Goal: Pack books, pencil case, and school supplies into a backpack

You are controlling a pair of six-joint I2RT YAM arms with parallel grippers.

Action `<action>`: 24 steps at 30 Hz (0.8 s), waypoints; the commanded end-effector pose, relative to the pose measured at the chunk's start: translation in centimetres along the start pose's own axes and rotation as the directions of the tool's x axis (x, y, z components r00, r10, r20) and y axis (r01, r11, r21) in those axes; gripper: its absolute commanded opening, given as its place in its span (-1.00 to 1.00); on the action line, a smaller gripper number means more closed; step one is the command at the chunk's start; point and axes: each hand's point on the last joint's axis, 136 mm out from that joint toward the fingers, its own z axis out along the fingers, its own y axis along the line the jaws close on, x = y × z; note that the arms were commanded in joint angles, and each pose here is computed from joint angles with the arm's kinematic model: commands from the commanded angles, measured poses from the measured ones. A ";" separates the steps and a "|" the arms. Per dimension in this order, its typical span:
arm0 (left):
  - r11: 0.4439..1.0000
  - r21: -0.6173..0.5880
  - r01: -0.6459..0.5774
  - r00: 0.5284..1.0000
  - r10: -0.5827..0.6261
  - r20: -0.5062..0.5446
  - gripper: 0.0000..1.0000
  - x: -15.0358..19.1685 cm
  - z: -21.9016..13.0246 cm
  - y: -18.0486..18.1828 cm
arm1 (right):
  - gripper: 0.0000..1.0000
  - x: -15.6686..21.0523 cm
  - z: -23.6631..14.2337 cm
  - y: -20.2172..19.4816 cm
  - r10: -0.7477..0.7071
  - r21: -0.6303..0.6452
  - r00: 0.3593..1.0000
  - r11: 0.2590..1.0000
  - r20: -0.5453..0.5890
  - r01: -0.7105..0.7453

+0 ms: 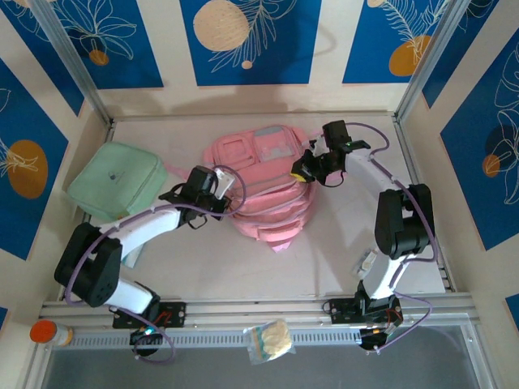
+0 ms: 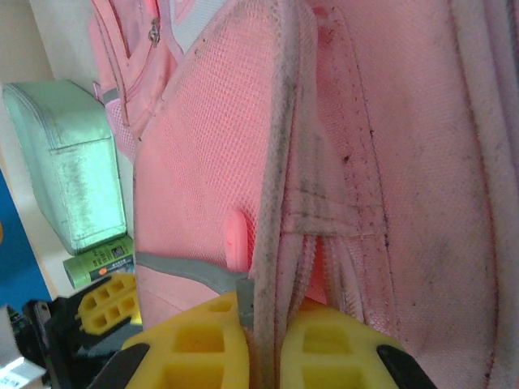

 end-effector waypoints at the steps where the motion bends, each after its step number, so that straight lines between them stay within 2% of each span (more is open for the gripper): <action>1: 0.996 -0.078 -0.033 0.999 0.034 0.011 -1.00 -0.9 0.4 2.2 | -1.00 -1.9 -0.8 0.5 -0.079 0.000 0.996 0.997 0.040 0.079; 8: 0.996 0.064 0.062 0.994 -0.068 0.084 -1.00 -2.8 0.1 -0.9 | -0.99 -4.4 -0.8 1.4 -0.133 0.027 0.988 0.991 0.079 0.131; 10: 0.993 0.079 0.086 0.992 -0.093 0.082 -1.00 -3.1 0.3 -1.4 | -0.91 -4.8 -1.1 1.6 -0.130 0.029 0.988 0.991 0.089 0.128; 11: 0.991 0.086 0.103 0.991 -0.110 0.080 -0.98 -3.1 0.4 -1.5 | -0.79 -4.8 -1.3 1.7 -0.127 0.028 0.988 0.992 0.090 0.125; 12: 0.990 0.088 0.114 0.990 -0.121 0.078 -0.79 -3.0 0.4 -1.5 | -0.57 -4.6 -1.4 1.6 -0.125 0.035 0.988 0.992 0.089 0.122; 14: 0.988 0.083 0.130 0.989 -0.135 0.058 -0.67 -2.6 0.2 -1.5 | -0.20 -4.2 -1.8 0.9 -0.116 0.067 0.989 0.992 0.087 0.110; 15: 0.987 0.081 0.141 0.988 -0.146 0.048 -0.56 -2.3 0.0 -1.5 | -0.08 -3.8 -2.0 0.3 -0.106 0.086 0.991 0.991 0.086 0.098; 17: 0.981 0.094 0.170 0.984 -0.174 0.037 -0.29 -2.1 -1.0 -1.8 | 0.08 -3.0 -2.9 -0.6 -0.085 0.105 0.992 0.992 0.097 0.074; 21: 0.946 0.183 0.269 0.957 -0.284 0.059 0.09 -1.6 -2.9 -3.6 | 0.46 -0.6 -5.2 -2.5 -0.041 0.164 0.987 0.986 0.155 0.015; 24: 0.914 0.221 0.340 0.933 -0.358 0.048 0.25 -1.0 -3.6 -5.4 | 0.69 1.5 -7.2 -5.1 0.008 0.259 0.975 0.964 0.224 -0.067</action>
